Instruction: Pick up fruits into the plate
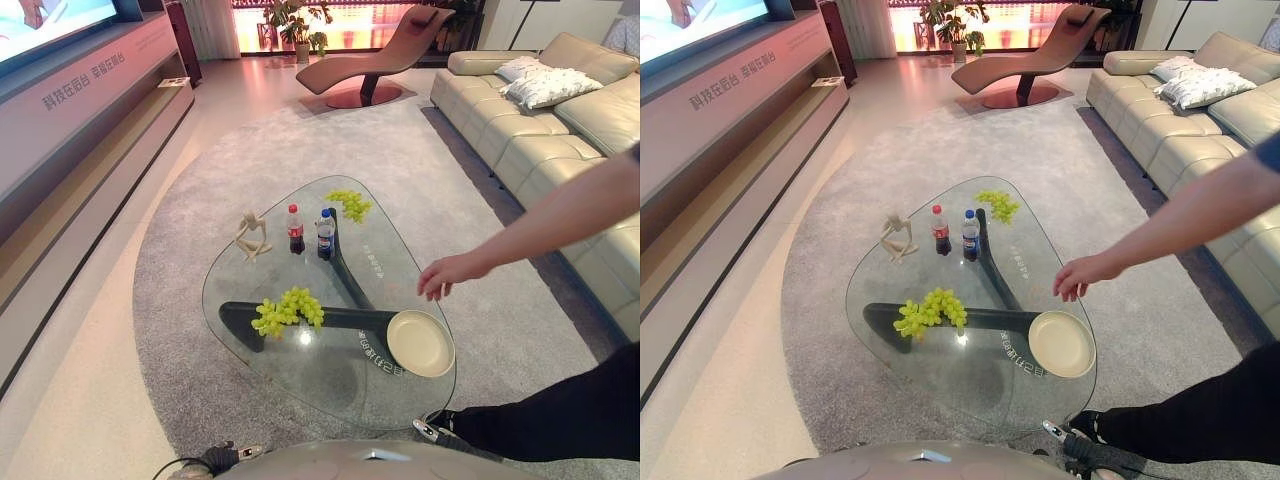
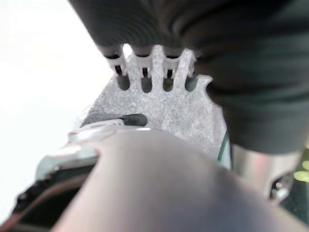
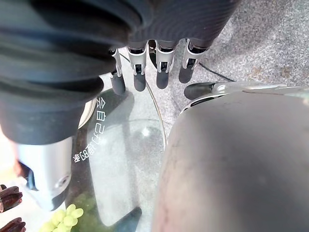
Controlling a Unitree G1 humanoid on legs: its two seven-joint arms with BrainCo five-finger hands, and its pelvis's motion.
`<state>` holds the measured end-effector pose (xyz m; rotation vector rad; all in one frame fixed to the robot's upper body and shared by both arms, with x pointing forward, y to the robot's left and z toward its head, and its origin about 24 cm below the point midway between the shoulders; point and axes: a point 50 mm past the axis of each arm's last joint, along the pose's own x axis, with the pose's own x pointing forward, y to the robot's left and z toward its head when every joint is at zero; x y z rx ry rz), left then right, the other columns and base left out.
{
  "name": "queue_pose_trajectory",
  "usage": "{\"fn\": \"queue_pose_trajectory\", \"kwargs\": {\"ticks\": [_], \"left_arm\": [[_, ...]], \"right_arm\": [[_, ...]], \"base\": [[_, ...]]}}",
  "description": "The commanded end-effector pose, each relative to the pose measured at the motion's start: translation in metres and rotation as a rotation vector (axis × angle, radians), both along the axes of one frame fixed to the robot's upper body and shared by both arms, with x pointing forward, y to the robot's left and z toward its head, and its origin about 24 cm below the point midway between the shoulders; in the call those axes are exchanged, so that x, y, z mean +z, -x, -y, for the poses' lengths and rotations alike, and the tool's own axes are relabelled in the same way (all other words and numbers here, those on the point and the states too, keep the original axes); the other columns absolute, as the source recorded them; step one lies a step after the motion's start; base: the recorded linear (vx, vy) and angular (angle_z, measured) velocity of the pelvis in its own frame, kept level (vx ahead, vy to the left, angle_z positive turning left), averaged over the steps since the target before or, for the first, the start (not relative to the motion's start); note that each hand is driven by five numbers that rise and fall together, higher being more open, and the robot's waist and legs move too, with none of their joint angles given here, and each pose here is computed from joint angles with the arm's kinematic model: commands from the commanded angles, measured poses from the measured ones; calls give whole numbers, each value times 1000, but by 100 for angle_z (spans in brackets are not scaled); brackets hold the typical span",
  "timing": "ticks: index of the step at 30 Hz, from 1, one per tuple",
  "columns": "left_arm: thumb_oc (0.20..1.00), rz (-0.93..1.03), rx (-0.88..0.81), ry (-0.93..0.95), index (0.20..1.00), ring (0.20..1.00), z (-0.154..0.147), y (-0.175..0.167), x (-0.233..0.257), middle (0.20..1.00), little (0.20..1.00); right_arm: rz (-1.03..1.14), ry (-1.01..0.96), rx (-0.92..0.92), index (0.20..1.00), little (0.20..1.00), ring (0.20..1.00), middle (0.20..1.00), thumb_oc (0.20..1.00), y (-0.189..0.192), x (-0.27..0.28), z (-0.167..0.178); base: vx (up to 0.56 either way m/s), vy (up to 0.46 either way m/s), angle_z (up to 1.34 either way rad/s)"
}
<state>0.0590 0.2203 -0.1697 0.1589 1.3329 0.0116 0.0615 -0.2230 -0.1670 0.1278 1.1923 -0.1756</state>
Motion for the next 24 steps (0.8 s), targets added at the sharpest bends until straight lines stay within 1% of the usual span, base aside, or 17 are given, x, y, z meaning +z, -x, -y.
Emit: {"fn": "queue_pose_trajectory", "kwargs": {"ticks": [1,4,12,15,22,24], "left_arm": [[1000,81,-56,-37,1000,1000,2,-34,5,1000,1000],[1000,86,-36,-30,1000,1000,1,-34,5,1000,1000],[1000,46,-12,-84,1000,1000,-2,-29,4,1000,1000],[1000,39,-28,-98,1000,1000,-2,-29,4,1000,1000],[1000,84,-103,-129,1000,1000,1,-44,7,1000,1000],[1000,119,-143,-155,1000,1000,3,-55,10,1000,1000]], "right_arm": [[61,-20,28,1000,1000,1000,1000,1000,-34,4,-6],[63,-21,28,1000,1000,1000,1000,1000,-34,4,-5],[64,-23,38,1000,1000,1000,1000,1000,-36,4,-8],[64,-23,45,1000,1000,1000,1000,1000,-36,4,-8],[92,-18,68,1000,1000,1000,1000,1000,-46,7,-8],[118,-14,81,1000,1000,1000,1000,1000,-56,10,-8]], "base": [[-107,7,5],[0,0,0],[17,-3,0],[14,0,0],[3,-5,-2],[-50,-8,-7]]}}
